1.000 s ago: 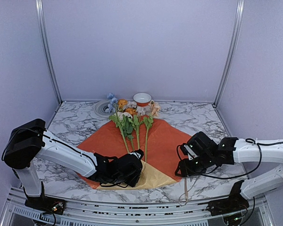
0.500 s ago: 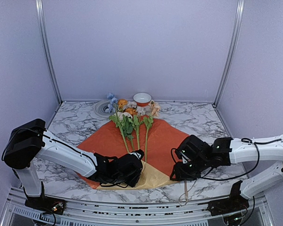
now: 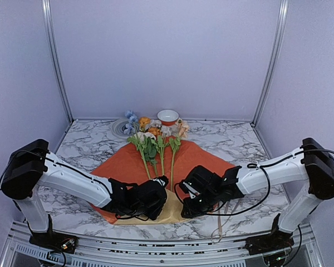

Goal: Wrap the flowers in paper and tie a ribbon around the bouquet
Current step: Press the fold line of the 1/4-folded wrapping paper.

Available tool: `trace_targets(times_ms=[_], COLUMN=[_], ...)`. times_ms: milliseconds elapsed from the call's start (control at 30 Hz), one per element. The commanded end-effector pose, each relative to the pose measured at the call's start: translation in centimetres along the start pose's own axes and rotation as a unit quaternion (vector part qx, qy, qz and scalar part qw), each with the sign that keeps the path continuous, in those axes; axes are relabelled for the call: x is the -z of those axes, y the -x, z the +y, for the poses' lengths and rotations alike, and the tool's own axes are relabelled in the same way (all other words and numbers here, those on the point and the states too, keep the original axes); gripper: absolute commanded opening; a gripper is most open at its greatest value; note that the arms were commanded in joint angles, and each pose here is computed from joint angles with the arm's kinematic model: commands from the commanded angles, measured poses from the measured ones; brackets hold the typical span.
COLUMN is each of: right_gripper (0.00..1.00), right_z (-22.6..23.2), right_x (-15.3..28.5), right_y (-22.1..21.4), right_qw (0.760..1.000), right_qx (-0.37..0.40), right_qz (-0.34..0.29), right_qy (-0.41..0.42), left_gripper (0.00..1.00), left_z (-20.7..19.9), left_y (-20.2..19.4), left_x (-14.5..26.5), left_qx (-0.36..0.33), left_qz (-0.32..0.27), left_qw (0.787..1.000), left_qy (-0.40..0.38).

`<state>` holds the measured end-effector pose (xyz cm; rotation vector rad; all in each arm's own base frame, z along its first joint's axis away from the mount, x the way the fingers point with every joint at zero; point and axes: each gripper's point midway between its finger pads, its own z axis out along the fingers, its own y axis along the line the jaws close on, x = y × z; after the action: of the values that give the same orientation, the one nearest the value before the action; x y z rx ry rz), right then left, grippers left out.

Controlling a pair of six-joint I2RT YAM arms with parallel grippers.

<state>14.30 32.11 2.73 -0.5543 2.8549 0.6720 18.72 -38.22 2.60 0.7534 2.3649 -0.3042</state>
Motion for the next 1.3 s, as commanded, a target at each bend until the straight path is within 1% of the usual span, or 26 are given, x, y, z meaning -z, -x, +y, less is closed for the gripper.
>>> trace_targets(times_ms=[0,67,133,200,300,400,467,533,667,800,900,1033,1067,1100,1167,1200,1233,1267], right_gripper=[0.18,0.18,0.18,0.17,0.17,0.17,0.17,0.17,0.18,0.21,0.24,0.25,0.27,0.32,0.49,0.52,0.58,0.72], right_z=[-1.1,-1.7,-2.2,-2.7,-3.0,-3.4,-3.6,-3.7,-3.6,-3.7,-4.3,-4.9,-5.0,-5.7,-6.6,-7.3,-8.0,-8.7], right_x=[-0.8,-0.7,-0.4,-0.2,-0.1,-0.1,-0.1,-0.1,0.2,1.4,2.4,4.0,4.5,5.3,7.0,8.1,9.5,10.9], right_y=[-1.3,-1.4,-1.4,-1.4,-1.1,-1.1,-1.1,-1.2,-0.8,0.1,0.6,1.4,1.8,2.0,2.8,3.1,3.7,4.1], right_qw=[1.000,0.999,0.999,0.999,0.998,0.997,0.997,0.996,0.996,0.993,0.989,0.983,0.981,0.977,0.967,0.959,0.949,0.938], right_qx=[-0.011,-0.024,-0.039,-0.049,-0.056,-0.064,-0.069,-0.074,-0.084,-0.095,-0.110,-0.124,-0.126,-0.127,-0.127,-0.124,-0.121,-0.117], right_qz=[0.027,0.022,0.018,0.015,0.009,0.008,0.008,0.008,-0.003,-0.026,-0.044,-0.069,-0.077,-0.084,-0.104,-0.112,-0.123,-0.132], right_qy=[-0.011,-0.016,-0.013,-0.017,-0.024,-0.033,-0.039,-0.040,-0.040,-0.063,-0.089,-0.116,-0.125,-0.149,-0.195,-0.227,-0.262,-0.298], left_gripper=[0.23,0.24,0.26,0.27,0.27,0.28,0.28,0.27,0.26,0.26,0.25,0.25,0.25,0.25,0.25,0.25,0.25,0.25], left_z=[-0.1,-1.7,-3.7,-5.4,-6.9,-7.8,-7.5,-7.5,-6.4,-5.4,-4.8,-4.5,-4.4,-4.4,-4.4,-4.4,-4.3,-4.3], left_y=[3.3,4.5,5.4,5.4,5.2,4.7,4.2,3.4,2.8,2.1,0.8,-0.6,-0.8,-1.0,-1.2,-1.4,-1.6,-1.6], left_x=[2.6,4.0,5.5,6.6,6.9,6.0,4.0,2.4,0.0,-1.0,-1.8,-2.6,-2.7,-2.8,-2.8,-2.8,-2.8,-2.8], left_qx=[-0.020,-0.040,-0.078,-0.107,-0.120,-0.132,-0.135,-0.139,-0.150,-0.153,-0.152,-0.148,-0.147,-0.146,-0.145,-0.146,-0.147,-0.147], left_qz=[-0.024,-0.043,-0.061,-0.072,-0.078,-0.075,-0.057,-0.026,-0.018,-0.011,0.003,0.018,0.021,0.024,0.024,0.025,0.027,0.026], left_qw=[0.999,0.998,0.994,0.990,0.984,0.981,0.984,0.986,0.987,0.987,0.987,0.987,0.987,0.987,0.986,0.986,0.985,0.985], left_qy=[0.007,-0.013,-0.038,-0.063,-0.102,-0.118,-0.100,-0.093,-0.059,-0.050,-0.053,-0.063,-0.065,-0.069,-0.077,-0.080,-0.081,-0.083])
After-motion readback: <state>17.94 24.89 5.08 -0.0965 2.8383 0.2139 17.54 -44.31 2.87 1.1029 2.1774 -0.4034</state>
